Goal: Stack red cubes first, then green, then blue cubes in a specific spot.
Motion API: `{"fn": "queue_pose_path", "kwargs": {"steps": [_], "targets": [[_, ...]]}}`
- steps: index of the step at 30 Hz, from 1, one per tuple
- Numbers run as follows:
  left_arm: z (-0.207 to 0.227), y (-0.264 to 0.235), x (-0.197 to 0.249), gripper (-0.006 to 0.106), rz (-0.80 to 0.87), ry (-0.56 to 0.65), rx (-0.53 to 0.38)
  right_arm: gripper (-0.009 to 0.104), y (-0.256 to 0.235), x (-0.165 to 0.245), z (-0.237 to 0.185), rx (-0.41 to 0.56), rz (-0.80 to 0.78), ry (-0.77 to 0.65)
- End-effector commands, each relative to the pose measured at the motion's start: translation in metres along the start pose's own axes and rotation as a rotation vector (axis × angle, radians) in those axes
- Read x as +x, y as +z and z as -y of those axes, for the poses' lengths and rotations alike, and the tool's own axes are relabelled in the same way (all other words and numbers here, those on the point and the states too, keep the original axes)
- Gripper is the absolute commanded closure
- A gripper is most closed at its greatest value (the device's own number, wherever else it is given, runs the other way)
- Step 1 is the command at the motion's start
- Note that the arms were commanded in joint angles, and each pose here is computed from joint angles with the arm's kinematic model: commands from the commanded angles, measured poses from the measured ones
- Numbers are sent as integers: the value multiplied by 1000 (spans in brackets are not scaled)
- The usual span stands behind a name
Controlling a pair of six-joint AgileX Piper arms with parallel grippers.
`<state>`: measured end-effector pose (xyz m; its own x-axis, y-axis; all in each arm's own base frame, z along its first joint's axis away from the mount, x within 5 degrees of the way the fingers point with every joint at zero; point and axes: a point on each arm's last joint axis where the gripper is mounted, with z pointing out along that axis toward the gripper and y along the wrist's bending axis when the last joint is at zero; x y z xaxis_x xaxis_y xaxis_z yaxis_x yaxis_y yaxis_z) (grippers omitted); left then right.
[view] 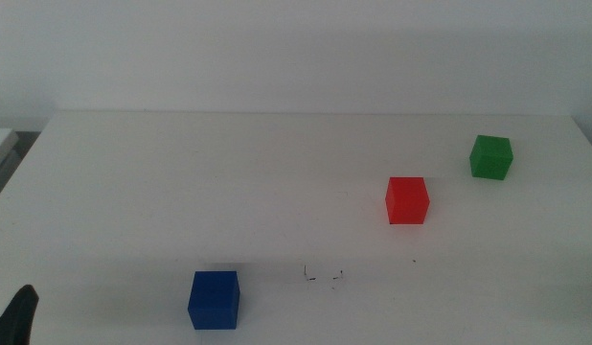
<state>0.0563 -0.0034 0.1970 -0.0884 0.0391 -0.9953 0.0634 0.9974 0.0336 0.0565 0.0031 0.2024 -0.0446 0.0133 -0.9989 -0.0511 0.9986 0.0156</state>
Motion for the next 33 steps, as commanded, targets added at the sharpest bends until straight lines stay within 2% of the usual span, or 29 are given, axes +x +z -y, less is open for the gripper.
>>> {"fn": "queue_pose_path", "kwargs": {"steps": [1,4,9,14,19,23,26,29,33], "targets": [[0,0,-2,7,17,0,-2,14,0,-2,1,9,38,-6],[0,0,-2,7,17,0,-2,14,-1,-20,0,8,58,13],[0,0,-2,7,17,0,-2,14,12,-74,-1,7,-64,21],[0,0,-2,7,17,0,-2,14,30,-138,-2,2,-323,22],[0,0,-2,7,17,0,-2,14,43,-182,-4,-6,-597,26],[0,0,-2,7,17,0,-2,14,55,-192,-5,-9,-688,28],[0,0,-2,7,17,0,-2,14,69,-190,-8,-34,-707,61],[0,0,-2,7,17,0,-2,14,88,-181,-12,-65,-801,104],[0,0,-2,7,17,0,-2,14,118,-178,-22,-113,-879,72]]}}
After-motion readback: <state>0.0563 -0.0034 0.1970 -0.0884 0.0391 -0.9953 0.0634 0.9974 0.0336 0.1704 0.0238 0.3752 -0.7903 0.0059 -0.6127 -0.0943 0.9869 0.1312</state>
